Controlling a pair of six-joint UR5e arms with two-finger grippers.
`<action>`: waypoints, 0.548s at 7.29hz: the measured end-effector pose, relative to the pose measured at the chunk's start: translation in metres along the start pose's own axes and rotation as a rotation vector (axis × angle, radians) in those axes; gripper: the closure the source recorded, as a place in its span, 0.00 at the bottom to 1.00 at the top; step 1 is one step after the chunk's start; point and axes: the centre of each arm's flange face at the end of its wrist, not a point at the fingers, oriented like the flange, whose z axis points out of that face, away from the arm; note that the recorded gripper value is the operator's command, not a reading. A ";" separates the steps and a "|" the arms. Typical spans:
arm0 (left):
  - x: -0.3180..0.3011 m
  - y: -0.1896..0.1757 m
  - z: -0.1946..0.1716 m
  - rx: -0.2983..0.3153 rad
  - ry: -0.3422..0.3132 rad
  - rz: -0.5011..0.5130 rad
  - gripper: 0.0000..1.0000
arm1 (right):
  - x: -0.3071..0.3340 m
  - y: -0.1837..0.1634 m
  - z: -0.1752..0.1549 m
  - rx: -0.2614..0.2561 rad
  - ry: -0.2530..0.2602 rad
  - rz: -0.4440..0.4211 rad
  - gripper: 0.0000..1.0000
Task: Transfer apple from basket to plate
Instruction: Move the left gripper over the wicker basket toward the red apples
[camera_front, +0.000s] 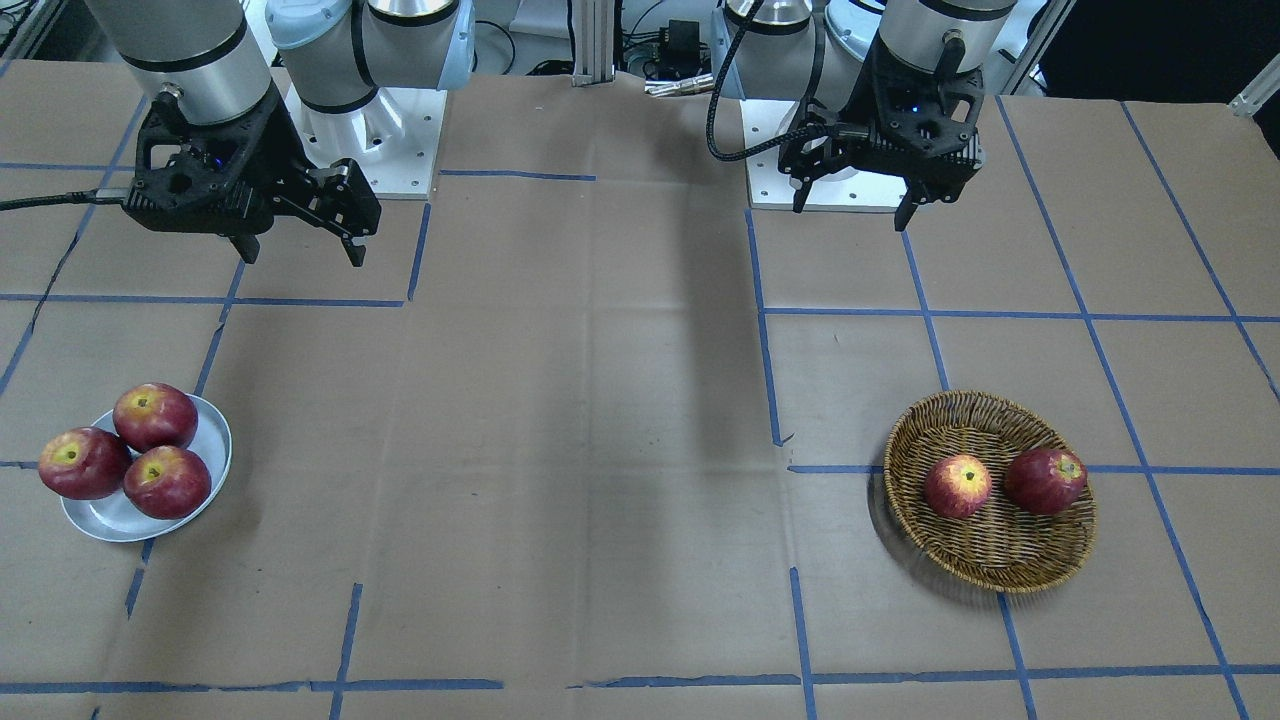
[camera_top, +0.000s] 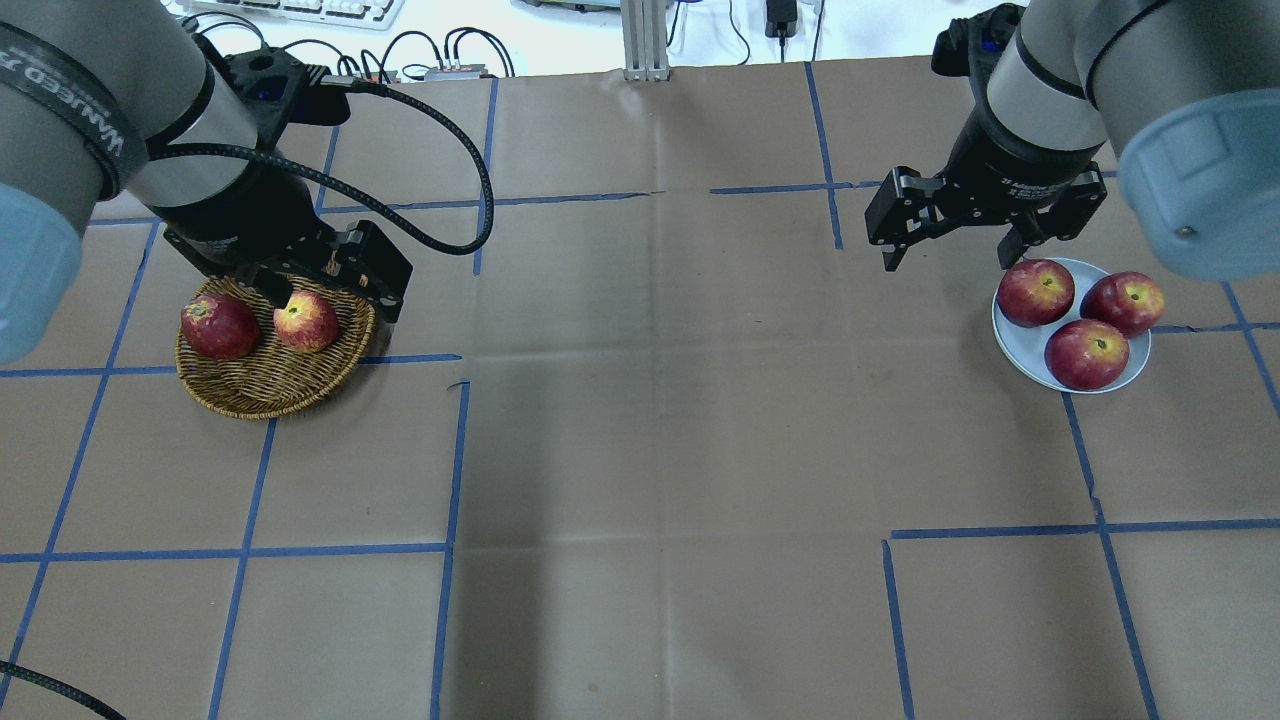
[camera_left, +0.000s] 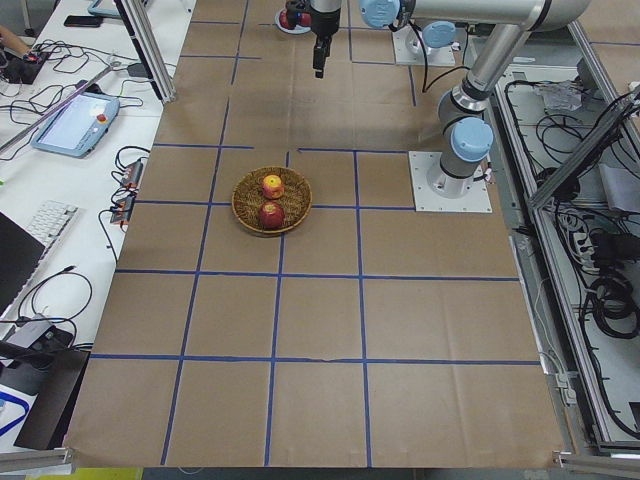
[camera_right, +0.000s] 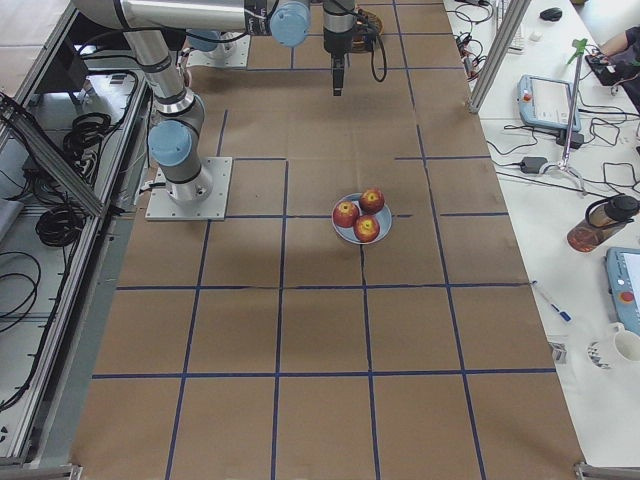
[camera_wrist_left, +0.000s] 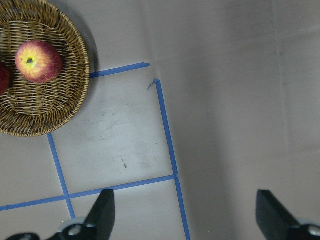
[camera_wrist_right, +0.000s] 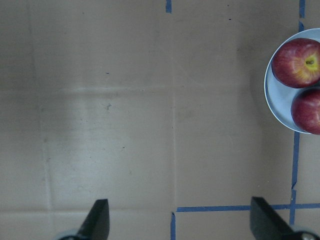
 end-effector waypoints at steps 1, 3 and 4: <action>0.000 0.000 0.000 0.000 -0.002 0.006 0.01 | 0.000 0.000 0.000 0.000 0.000 0.000 0.00; 0.000 0.000 0.000 0.000 -0.005 0.018 0.01 | 0.000 0.000 0.000 -0.001 0.000 -0.001 0.00; -0.001 0.000 -0.001 0.001 -0.006 0.019 0.01 | 0.000 0.000 0.000 -0.001 0.000 -0.001 0.00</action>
